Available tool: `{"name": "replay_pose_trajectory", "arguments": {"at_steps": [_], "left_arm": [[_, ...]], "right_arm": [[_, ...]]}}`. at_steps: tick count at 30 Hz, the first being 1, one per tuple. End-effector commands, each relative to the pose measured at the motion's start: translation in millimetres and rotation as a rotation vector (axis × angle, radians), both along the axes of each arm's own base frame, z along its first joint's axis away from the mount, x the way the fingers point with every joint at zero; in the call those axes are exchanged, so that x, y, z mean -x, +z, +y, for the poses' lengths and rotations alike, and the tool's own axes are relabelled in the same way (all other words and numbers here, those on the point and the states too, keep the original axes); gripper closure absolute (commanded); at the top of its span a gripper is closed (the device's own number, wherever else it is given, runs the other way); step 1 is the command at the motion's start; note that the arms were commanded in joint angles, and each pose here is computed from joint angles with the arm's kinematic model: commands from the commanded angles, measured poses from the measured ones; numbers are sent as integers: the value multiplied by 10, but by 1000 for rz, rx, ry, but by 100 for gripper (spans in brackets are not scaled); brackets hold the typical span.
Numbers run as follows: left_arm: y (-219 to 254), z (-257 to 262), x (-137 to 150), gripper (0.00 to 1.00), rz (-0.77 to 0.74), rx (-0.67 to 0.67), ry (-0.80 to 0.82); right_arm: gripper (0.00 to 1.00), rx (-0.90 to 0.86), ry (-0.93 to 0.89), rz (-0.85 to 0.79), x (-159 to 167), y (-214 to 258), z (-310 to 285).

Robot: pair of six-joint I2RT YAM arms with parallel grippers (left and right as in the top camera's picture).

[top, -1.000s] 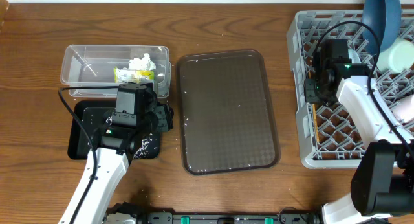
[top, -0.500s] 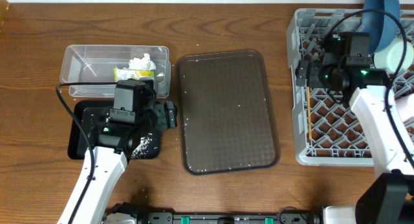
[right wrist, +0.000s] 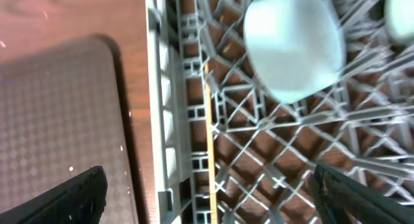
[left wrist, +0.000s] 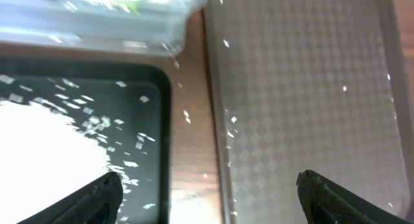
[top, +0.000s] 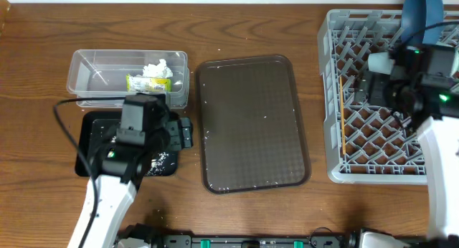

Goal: Sort waste into correct bins and load items into the dishwasher rack
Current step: 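Lower the chopstick into the rack slot and open the right gripper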

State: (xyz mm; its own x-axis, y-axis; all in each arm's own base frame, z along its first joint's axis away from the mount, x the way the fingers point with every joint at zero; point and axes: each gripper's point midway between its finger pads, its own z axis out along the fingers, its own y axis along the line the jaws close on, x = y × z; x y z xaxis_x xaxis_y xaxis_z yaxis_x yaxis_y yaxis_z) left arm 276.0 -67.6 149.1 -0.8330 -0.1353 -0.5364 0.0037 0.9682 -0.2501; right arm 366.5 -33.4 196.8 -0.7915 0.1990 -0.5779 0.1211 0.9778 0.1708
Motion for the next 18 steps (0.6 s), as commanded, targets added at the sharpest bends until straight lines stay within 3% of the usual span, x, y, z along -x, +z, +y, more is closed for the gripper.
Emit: {"name": "replay_pose_trajectory", "arguments": {"at_steps": [1,11,18], "left_arm": [[258,139,-16,11,-96,-65,31],[448,195,264,11,-189,-58,30],[458,481,485,11,-308,-123,150]], "right_arm": [[1,-3,-8,-65,80,151,3],[1,3,-143,-177,589,-263,-45],[1,15,-208,-291,922,-366,-68]]}}
